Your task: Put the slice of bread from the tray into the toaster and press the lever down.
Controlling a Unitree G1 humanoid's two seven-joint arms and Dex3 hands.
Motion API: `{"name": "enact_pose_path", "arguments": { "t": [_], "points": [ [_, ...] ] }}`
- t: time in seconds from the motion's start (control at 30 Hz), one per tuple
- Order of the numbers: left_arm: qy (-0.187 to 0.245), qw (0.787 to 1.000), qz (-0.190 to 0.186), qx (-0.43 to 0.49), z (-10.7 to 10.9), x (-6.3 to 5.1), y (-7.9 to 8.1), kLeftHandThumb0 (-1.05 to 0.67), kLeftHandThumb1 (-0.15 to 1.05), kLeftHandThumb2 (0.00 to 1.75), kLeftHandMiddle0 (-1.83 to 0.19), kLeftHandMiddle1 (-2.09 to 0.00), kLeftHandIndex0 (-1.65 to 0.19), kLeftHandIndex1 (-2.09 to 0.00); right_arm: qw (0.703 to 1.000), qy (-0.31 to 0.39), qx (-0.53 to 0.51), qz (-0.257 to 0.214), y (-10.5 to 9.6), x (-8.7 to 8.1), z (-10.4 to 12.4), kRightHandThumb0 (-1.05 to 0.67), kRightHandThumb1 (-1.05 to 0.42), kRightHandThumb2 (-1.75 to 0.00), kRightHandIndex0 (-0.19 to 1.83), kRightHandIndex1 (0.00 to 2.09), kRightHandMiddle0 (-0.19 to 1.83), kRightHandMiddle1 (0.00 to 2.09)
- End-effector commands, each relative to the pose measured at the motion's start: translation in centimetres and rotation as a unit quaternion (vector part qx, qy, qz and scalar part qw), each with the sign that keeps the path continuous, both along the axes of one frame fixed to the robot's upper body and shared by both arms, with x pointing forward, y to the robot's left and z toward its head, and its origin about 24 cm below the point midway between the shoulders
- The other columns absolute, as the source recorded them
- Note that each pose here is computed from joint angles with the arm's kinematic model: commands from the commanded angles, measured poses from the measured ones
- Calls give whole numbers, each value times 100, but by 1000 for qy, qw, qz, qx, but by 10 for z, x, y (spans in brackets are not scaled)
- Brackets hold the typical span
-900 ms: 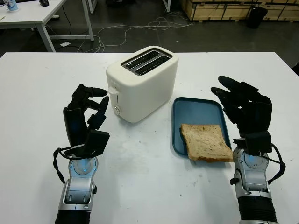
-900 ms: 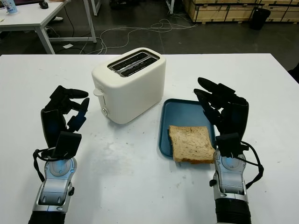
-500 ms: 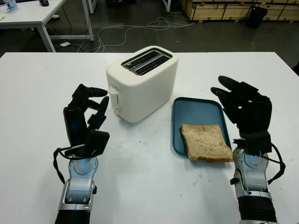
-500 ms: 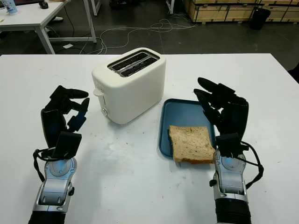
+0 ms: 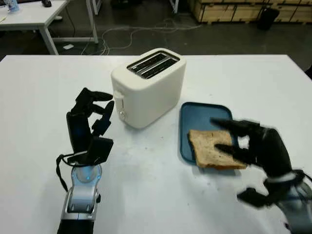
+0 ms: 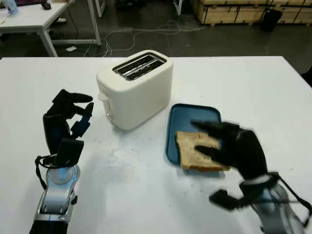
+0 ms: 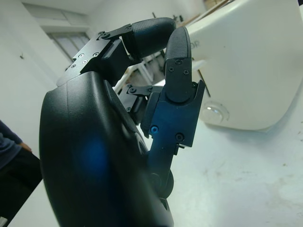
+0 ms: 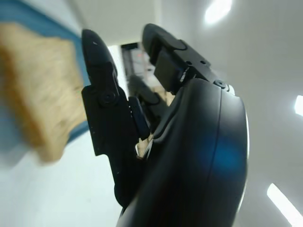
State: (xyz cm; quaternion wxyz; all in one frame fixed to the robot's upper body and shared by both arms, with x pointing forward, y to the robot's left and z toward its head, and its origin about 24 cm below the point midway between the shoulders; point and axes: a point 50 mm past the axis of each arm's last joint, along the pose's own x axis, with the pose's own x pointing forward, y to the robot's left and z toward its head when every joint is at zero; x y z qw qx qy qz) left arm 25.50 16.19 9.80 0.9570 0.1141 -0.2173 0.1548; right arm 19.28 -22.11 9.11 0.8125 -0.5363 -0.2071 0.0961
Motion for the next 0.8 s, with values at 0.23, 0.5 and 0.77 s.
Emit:
{"name": "enact_pose_path", "arguments": {
  "t": [0.23,0.5,0.77],
  "points": [
    [-13,1000,-1,5,5,2,1,-45,92,35,-64,-161,-58,-123,989,58,-137,8,6,-5,1,-81,-89,-1,17,0,18,0],
    [-14,1000,-2,10,6,3,0,-46,92,35,-65,-162,-58,-124,982,56,-180,-18,5,1,-15,-82,-88,0,14,1,15,1],
    [-14,1000,2,13,5,2,0,-47,92,36,-64,-162,-57,-125,973,61,-219,-29,1,6,-32,-77,-87,-1,21,3,19,2]
  ]
}}
